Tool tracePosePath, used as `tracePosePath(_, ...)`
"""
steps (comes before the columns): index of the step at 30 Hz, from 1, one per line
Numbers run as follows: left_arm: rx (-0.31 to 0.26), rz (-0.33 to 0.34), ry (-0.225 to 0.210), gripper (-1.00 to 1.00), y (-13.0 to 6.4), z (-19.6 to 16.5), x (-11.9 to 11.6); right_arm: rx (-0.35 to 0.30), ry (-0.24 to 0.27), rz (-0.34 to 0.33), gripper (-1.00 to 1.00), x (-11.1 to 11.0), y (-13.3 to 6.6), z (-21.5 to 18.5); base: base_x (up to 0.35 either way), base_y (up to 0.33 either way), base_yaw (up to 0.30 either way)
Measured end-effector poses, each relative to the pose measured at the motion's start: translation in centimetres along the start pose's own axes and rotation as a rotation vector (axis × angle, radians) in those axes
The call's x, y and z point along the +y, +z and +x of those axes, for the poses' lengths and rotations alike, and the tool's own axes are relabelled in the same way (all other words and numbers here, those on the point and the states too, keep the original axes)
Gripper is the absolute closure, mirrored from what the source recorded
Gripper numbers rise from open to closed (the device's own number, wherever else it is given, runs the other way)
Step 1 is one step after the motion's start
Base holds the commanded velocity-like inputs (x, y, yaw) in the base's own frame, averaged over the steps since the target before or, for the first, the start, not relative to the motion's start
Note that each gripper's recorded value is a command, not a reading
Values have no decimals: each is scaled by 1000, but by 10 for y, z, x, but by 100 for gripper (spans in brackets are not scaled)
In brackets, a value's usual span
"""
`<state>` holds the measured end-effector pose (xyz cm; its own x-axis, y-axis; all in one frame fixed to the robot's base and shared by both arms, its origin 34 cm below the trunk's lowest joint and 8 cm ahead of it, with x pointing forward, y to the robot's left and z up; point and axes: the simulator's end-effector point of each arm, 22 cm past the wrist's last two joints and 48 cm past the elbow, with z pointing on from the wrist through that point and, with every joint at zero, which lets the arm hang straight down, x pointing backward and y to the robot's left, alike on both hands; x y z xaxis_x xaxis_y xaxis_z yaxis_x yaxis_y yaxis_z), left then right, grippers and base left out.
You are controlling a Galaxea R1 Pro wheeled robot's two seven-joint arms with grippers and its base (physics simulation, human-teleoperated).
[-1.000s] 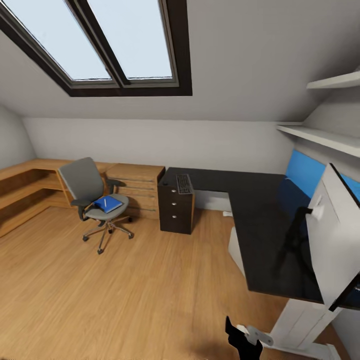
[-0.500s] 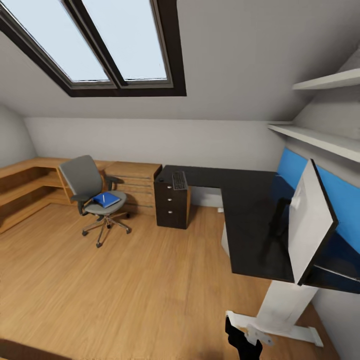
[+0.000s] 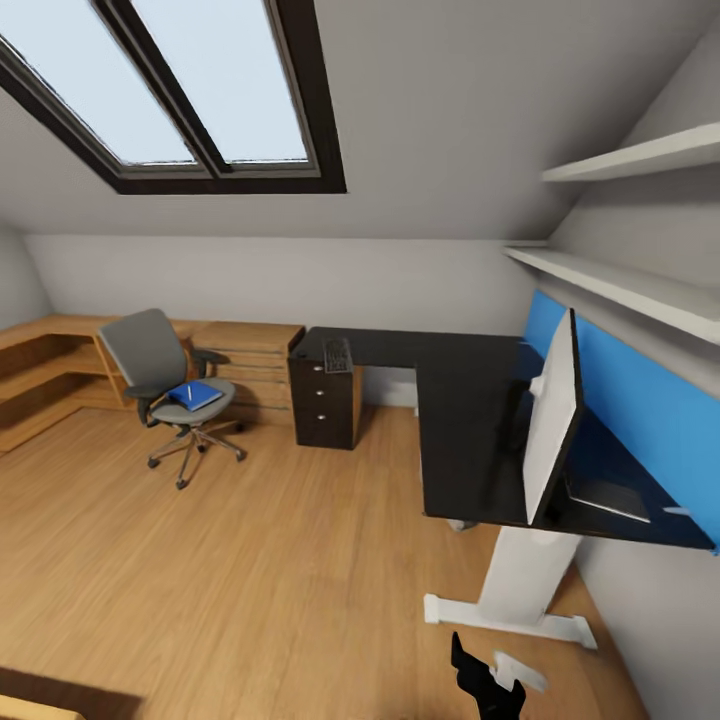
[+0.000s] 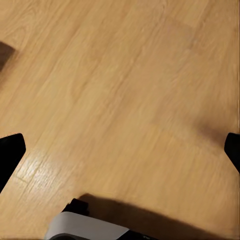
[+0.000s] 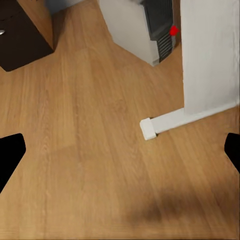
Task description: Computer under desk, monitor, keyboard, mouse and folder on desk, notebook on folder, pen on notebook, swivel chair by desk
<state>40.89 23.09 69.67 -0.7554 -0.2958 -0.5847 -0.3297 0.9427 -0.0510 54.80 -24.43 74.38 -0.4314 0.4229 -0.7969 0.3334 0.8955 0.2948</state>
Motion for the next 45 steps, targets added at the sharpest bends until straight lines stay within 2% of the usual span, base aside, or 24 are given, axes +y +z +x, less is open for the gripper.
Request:
tracePosePath(10, 0, 0, 0, -100, 0, 0, 0, 1, 0, -2, -100, 0, 0, 0, -34, -167, -256)
tracePosePath(36, -1, 0, 0, -100, 0, 0, 0, 0, 0, -3, -100, 1, 0, 0, -1, -7, -250)
tracePosePath(40, -2, 2, 0, -100, 0, 0, -1, 1, -26, -24, -100, 5, 0, -1, 0, 0, -33)
tracePosePath(45, -2, 2, 0, -100, 0, 0, 0, 6, -99, -76, -100, 14, 0, 0, 0, 0, -11)
